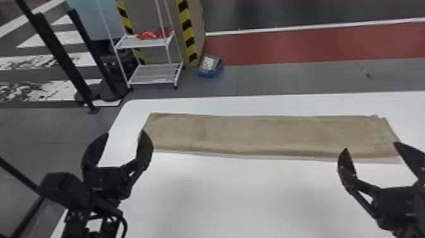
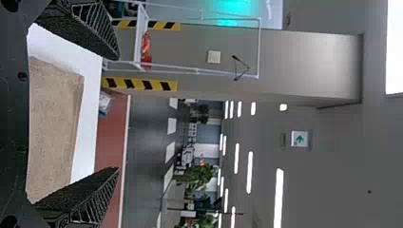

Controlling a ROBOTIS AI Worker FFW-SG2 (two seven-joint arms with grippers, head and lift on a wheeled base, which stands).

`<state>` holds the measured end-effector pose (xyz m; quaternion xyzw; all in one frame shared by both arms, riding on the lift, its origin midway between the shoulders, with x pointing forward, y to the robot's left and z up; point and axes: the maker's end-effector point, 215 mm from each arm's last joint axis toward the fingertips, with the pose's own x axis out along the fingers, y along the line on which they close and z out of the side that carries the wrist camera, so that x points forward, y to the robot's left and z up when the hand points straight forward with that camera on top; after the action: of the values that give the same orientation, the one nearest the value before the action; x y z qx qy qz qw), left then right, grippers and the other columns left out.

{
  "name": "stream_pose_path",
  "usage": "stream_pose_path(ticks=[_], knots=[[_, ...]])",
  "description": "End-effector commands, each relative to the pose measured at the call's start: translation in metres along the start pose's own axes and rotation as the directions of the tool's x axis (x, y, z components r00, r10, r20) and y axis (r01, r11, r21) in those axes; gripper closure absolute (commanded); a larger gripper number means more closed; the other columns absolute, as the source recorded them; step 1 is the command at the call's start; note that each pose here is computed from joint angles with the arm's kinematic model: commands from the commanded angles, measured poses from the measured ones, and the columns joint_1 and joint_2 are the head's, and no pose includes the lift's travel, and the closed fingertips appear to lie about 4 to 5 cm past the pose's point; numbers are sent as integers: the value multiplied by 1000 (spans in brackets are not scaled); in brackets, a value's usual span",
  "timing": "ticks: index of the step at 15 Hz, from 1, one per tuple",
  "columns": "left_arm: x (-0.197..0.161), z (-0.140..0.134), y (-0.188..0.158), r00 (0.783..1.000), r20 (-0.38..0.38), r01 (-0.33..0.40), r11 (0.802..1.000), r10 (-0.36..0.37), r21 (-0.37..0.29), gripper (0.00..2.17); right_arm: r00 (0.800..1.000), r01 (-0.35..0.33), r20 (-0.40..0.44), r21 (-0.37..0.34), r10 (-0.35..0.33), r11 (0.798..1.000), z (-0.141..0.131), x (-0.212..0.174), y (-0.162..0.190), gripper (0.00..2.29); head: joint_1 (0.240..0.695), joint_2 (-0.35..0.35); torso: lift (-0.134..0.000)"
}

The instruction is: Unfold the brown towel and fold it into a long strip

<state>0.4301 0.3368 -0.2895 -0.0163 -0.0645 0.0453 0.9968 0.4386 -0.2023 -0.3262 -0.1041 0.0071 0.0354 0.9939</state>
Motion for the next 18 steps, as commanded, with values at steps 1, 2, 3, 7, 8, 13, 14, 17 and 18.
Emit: stream_pose_path(ticks=[1, 2, 3, 7, 8, 13, 14, 17, 18], knots=[[-24, 17, -50, 993, 112, 19, 998, -26, 60, 56, 1000, 2, 15, 25, -3, 1000, -6, -8, 3, 151, 695, 181, -125], [-36, 30, -77, 982, 184, 24, 987, -53, 156, 56, 1000, 7, 7, 33, -7, 999, -10, -10, 3, 151, 695, 158, -125], [-43, 26, -94, 980, 182, 45, 976, -84, 211, 56, 1000, 8, 28, 39, -9, 999, -6, -12, 3, 151, 695, 143, -125], [-48, -25, -99, 997, -13, 82, 974, -81, 210, 60, 998, 18, 62, 73, -23, 997, -5, -20, 1, 151, 695, 53, -125], [-46, -46, -93, 993, -91, 92, 973, -74, 210, 60, 997, 23, 69, 83, -29, 996, -2, -20, 4, 151, 695, 39, -125], [-38, -53, -62, 992, -124, 45, 983, -23, 176, 56, 995, 14, 98, 100, -24, 995, 12, -23, 13, 151, 695, 87, -125], [-36, -52, -59, 993, -120, 32, 985, -12, 168, 56, 995, 13, 97, 107, -23, 994, 11, -23, 13, 151, 695, 97, -125], [-32, -50, -55, 995, -102, 9, 986, 9, 168, 56, 996, 12, 92, 122, -24, 992, 8, -23, 10, 151, 695, 118, -125], [-32, -50, -54, 995, -103, 10, 986, 7, 165, 56, 996, 14, 88, 127, -25, 992, 6, -23, 8, 151, 695, 121, -125]])
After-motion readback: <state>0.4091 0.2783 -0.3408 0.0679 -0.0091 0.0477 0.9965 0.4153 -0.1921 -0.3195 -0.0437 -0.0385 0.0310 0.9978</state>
